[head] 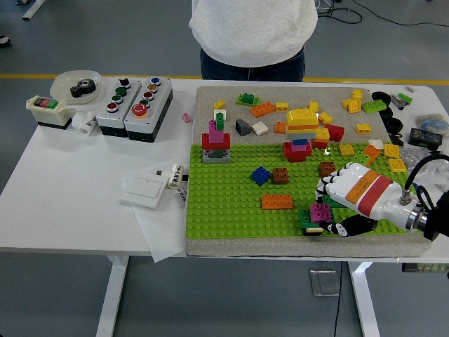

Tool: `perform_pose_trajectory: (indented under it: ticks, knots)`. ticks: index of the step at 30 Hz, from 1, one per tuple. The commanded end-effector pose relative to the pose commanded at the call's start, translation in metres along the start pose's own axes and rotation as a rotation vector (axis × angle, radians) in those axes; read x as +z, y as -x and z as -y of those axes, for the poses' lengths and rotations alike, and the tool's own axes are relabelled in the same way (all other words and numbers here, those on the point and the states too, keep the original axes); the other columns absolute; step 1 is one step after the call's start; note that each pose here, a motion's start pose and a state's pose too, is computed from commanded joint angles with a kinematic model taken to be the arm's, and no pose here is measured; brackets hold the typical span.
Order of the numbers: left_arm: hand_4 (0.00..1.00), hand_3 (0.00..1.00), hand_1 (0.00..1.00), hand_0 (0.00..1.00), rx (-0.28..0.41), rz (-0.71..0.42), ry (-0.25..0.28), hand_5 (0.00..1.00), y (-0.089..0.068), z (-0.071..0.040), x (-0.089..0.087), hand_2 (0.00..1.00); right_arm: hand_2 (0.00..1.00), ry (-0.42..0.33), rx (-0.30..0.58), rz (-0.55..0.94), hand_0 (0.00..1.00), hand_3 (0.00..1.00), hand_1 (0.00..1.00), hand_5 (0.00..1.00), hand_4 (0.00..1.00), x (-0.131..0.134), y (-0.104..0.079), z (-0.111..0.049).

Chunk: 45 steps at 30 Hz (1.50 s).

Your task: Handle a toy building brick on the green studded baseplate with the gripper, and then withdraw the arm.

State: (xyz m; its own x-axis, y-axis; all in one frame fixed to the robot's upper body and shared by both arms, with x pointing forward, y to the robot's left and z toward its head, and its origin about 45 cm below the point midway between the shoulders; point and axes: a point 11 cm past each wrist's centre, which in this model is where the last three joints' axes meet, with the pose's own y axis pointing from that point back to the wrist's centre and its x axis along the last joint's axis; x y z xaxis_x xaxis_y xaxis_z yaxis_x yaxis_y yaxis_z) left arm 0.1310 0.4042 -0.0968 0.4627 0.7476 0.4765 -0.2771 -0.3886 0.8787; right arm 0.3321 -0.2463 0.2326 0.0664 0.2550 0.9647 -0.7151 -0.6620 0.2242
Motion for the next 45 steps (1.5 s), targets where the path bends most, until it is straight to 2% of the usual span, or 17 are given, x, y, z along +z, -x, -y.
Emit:
perform_pose_trajectory:
  ticks: [11,17,18,23,24,45]
  knots:
    - [0.661,0.608,0.75,0.748,0.001,-0.001,0.001,0.628,-0.0005,0.0,0.0004,0.739,0.613,-0.003,-0.007,-0.001,0.315,0.522,0.495,0.447,0.753,0.0007,0.0011,-0.0001]
    - [0.66,0.607,0.75,0.75,0.002,-0.002,0.002,0.627,-0.0008,0.0001,0.0009,0.738,0.632,-0.004,0.0,-0.003,0.326,0.53,0.513,0.439,0.76,0.0016,0.0004,0.0001]
    - [0.66,0.607,0.75,0.75,0.002,-0.002,0.002,0.627,-0.0008,0.0001,0.0009,0.738,0.662,-0.003,0.0,-0.003,0.336,0.54,0.528,0.435,0.768,0.0017,0.0004,0.0001]
    - [0.66,0.607,0.75,0.75,0.0,-0.002,0.003,0.627,-0.0006,0.0,0.0009,0.738,0.662,-0.001,0.005,-0.004,0.336,0.54,0.528,0.435,0.768,0.0023,0.0,0.0005]
    - [0.66,0.608,0.75,0.752,0.0,-0.002,0.003,0.628,-0.0005,0.0,0.0009,0.737,0.691,-0.002,0.003,-0.004,0.347,0.555,0.542,0.436,0.773,0.0021,0.0003,0.0006]
    - [0.658,0.607,0.748,0.747,-0.002,-0.002,0.004,0.628,-0.0002,0.0001,0.0009,0.736,0.724,-0.004,-0.002,-0.003,0.37,0.596,0.58,0.429,0.79,0.0018,0.0015,0.0003]
